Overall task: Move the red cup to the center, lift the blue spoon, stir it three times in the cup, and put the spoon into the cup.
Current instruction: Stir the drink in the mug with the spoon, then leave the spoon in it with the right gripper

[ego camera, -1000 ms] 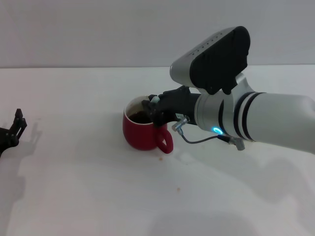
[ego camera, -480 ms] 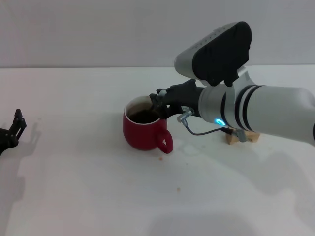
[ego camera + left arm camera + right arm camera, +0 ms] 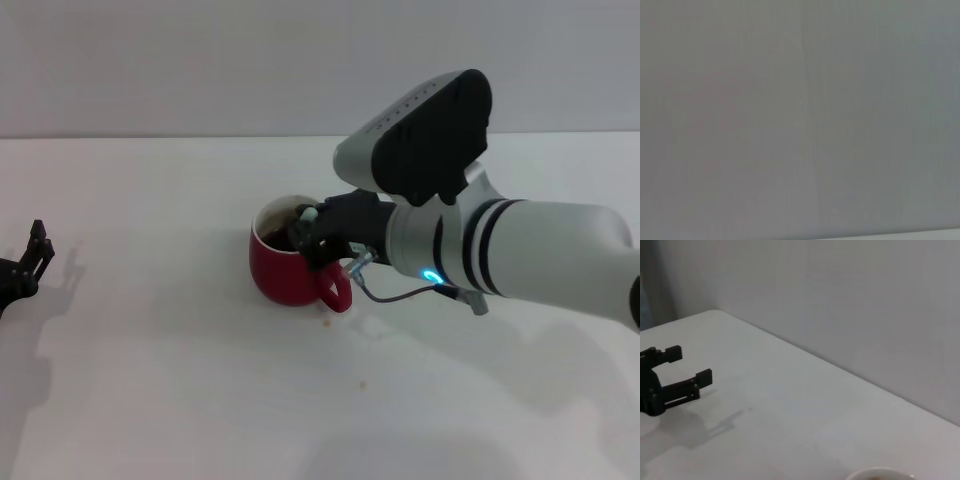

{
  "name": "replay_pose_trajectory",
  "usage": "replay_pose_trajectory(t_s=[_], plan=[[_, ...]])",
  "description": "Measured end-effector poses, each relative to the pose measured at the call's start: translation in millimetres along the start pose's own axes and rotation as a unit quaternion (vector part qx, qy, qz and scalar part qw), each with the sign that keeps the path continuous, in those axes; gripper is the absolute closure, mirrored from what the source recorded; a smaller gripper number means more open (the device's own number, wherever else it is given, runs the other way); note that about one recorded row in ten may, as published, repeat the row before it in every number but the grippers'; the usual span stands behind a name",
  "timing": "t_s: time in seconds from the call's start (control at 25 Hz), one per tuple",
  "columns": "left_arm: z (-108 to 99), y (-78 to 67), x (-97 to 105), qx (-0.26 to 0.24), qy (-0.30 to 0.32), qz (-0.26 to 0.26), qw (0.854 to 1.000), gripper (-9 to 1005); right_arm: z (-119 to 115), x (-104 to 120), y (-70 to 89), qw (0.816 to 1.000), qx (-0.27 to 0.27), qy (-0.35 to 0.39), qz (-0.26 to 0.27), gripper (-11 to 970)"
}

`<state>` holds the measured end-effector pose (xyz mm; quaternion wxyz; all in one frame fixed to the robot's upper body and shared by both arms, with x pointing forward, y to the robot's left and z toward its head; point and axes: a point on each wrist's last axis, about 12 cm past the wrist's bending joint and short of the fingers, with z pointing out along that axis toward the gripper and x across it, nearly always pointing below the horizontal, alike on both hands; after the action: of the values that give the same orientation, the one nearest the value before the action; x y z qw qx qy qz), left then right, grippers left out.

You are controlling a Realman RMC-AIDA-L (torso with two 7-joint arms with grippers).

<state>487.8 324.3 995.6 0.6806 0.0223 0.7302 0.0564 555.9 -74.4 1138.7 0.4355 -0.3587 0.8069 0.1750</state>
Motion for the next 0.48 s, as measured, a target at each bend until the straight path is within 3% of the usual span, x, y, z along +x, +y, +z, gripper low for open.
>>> replay_pose_trajectory(t_s=[0.48], plan=[[-1.6, 1.0, -0.2, -0.002, -0.003, -0.001, 1.0, 154, 8.3, -2.2, -18.1, 1.0, 0.024, -0.006, 0.001, 773]])
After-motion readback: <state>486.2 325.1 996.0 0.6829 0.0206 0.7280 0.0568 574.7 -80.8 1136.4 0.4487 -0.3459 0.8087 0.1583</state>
